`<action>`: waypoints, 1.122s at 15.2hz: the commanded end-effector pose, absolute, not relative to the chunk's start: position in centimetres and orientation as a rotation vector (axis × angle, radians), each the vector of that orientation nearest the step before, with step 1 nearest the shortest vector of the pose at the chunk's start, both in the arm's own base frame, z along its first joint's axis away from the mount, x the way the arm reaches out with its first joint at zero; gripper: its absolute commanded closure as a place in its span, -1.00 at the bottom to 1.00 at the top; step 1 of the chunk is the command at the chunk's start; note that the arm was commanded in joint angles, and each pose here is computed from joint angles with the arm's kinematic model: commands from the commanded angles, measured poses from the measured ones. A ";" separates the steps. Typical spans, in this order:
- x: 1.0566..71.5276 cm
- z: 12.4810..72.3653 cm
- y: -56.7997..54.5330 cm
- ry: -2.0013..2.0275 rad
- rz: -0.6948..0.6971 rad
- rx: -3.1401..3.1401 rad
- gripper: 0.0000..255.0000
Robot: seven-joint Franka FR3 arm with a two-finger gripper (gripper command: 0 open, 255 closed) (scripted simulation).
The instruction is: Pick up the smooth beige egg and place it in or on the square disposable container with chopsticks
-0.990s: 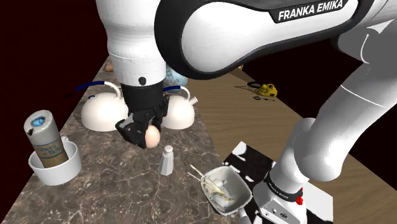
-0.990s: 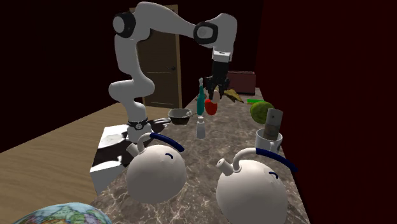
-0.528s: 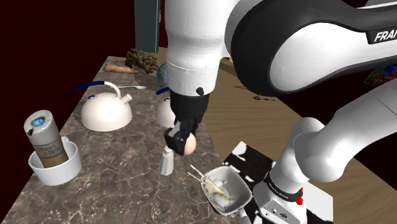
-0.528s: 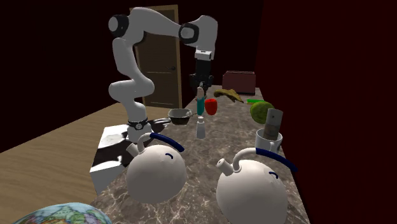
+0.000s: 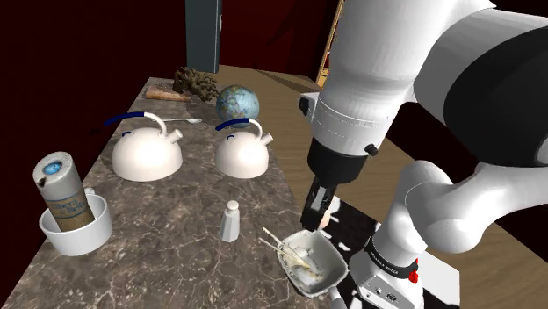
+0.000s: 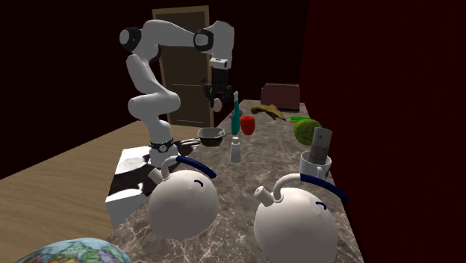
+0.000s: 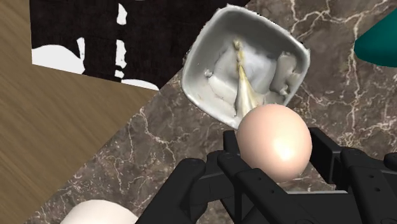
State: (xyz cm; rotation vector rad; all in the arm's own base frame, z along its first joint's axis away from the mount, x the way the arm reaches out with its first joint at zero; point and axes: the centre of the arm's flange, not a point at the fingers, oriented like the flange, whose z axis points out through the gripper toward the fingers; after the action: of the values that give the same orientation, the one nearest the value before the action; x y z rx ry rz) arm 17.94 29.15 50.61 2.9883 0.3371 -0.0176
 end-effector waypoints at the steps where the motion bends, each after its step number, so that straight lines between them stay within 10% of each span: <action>1: 16.6 50.0 28.0 0.337 -0.018 2.990 1.00; 17: 16.6 43.0 28.0 0.337 -0.018 2.990 1.00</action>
State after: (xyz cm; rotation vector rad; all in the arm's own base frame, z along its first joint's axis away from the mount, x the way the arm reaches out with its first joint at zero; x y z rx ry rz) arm 16.54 28.00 43.11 2.9898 0.3371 -0.0184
